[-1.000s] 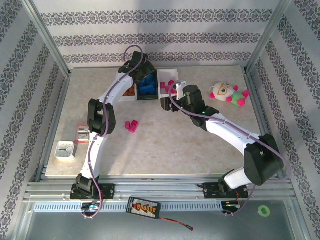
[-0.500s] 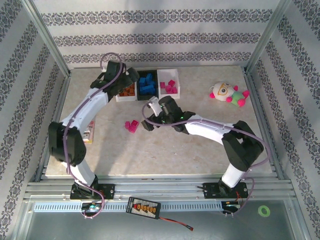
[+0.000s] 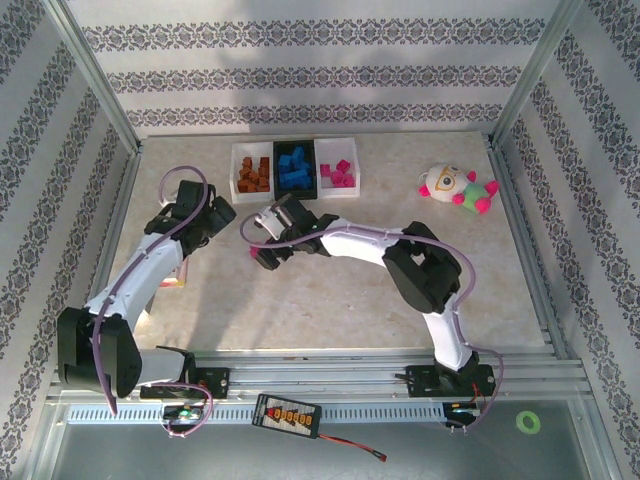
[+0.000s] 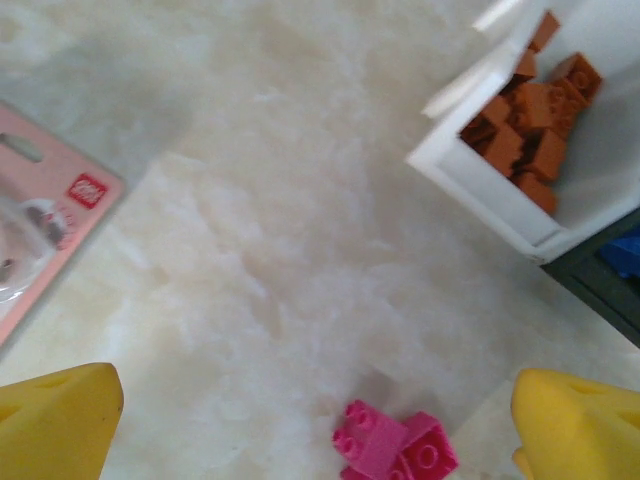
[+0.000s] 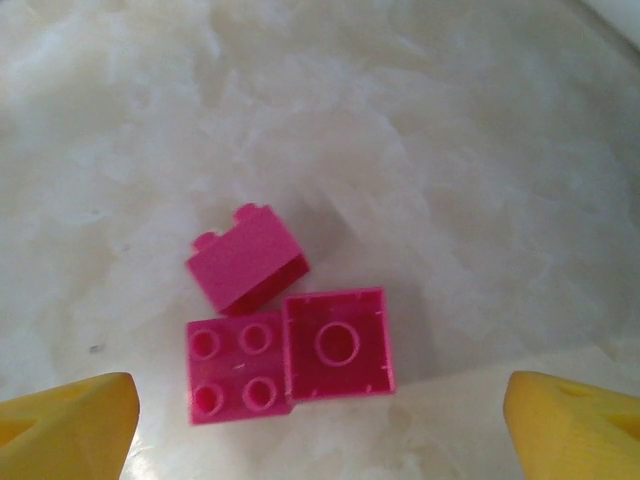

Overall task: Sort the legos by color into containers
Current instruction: Pick up the lego from the center of the table.

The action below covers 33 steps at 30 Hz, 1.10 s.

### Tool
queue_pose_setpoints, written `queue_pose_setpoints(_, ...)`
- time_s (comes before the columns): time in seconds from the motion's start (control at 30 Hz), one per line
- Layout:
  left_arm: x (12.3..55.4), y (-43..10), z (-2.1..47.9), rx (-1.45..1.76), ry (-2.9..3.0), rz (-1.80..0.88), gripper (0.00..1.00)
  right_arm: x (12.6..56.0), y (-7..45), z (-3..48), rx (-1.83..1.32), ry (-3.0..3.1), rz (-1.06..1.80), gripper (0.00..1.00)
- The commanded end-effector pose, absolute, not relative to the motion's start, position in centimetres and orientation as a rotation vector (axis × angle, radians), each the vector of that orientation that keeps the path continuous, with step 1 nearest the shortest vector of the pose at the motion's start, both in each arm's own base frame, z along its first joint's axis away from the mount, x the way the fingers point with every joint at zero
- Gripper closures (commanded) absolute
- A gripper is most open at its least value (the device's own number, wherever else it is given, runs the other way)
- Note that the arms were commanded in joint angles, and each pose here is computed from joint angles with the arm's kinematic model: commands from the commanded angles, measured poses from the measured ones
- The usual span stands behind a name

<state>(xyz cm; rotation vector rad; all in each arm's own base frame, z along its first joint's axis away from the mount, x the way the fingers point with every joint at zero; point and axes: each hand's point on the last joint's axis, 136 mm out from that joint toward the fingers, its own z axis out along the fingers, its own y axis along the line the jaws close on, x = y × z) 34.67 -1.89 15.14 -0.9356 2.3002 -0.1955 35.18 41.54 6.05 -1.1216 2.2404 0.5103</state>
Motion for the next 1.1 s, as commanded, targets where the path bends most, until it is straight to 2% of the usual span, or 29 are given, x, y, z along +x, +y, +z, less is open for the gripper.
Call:
queue_pose_setpoints(0.0, 33.7, -0.7, 14.9, -0.988, 2.288, -0.163, 0.01, 36.2, 40.7, 4.6, -1.041, 2.373, 0.509, 0.09)
queue_pose_setpoints(0.27, 34.0, -1.0, 14.5, -0.996, 2.293, -0.191, 0.01, 37.9, 40.2, 2.8, -0.954, 2.496, 0.525, 0.15)
queue_pose_setpoints(0.63, 33.5, -1.6, 13.3, -0.724, 2.452, -0.009, 0.01, 38.4, 35.6, 5.2, -0.754, 2.534, 0.503, 0.18)
queue_pose_setpoints(0.83, 33.4, -2.2, 12.7, -0.626, 2.431, -0.050, 0.01, 38.3, 37.5, 7.5, -0.769, 2.470, 0.540, 0.16)
queue_pose_setpoints(1.07, 33.4, -2.3, 12.5, -0.562, 2.437, -0.045, 0.01, 39.2, 39.1, 5.1, -0.803, 2.504, 0.497, 0.16)
